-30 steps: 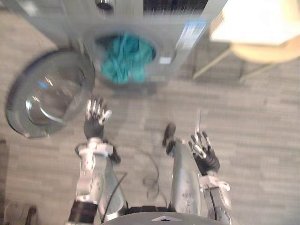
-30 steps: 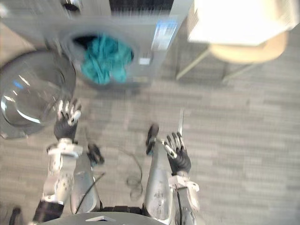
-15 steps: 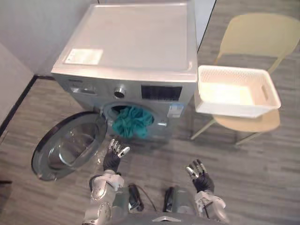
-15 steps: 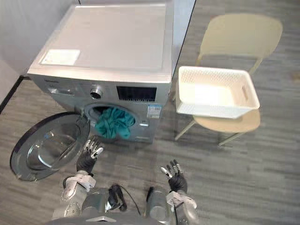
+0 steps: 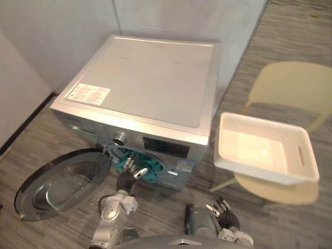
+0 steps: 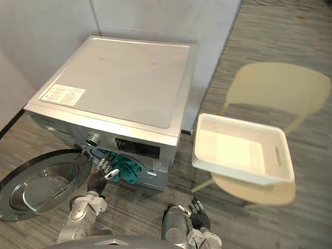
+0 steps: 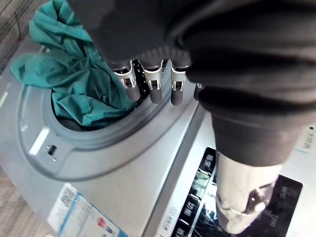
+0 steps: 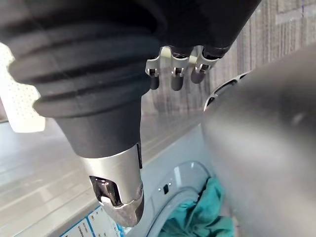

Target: Pick up the laundry basket with both hands and put the clothes into the washing machine.

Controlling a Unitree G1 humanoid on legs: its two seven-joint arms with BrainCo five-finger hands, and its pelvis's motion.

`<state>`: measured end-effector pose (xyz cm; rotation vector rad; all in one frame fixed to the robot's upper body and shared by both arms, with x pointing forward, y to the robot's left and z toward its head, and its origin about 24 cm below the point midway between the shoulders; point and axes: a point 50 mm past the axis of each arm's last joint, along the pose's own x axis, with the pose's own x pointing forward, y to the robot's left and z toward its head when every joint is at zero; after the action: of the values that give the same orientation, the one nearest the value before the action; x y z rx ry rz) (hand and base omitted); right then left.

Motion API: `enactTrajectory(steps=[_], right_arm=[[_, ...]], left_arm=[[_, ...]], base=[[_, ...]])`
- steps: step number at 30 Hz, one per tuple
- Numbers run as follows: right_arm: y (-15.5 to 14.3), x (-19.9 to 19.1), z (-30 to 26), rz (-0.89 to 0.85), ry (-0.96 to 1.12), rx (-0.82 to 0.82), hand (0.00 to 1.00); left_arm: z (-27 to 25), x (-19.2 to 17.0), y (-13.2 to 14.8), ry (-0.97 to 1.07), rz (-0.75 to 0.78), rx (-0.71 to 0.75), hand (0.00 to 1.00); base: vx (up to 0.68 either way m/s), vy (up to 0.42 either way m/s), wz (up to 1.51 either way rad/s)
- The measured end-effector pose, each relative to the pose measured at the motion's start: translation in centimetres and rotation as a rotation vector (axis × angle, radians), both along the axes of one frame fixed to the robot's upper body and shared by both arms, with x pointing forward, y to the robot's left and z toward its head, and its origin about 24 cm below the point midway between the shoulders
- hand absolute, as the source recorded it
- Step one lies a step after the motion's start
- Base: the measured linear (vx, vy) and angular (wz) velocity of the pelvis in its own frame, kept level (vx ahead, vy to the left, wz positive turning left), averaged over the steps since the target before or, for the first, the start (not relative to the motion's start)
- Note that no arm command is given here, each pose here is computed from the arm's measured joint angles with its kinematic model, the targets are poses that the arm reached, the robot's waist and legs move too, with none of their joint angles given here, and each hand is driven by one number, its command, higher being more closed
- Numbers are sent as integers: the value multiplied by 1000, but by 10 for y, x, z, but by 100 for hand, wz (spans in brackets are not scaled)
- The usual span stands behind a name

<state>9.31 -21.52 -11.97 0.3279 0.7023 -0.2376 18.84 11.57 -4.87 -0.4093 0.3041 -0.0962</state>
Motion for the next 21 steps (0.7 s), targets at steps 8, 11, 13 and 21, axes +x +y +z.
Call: enactTrajectory(steps=[8,11,13,21], right_arm=[[-7,-2,-18,42,143,-100,0],[-6,19,-15,33,102,-97,0],[-9,35,-11,24,81,-121,0],[-10,163,43,-79,-123,-209,0]], left_arm=[[-11,0,1,47,-70,31,0],[-7,6,5,23,-97,64,0],[-4,10,8,6,-101,84,0],[35,57,1,-165,-94,117,0]], base=[[-43,-8,26],[-124,146,10],[-83,99,27],[-84,30,44]])
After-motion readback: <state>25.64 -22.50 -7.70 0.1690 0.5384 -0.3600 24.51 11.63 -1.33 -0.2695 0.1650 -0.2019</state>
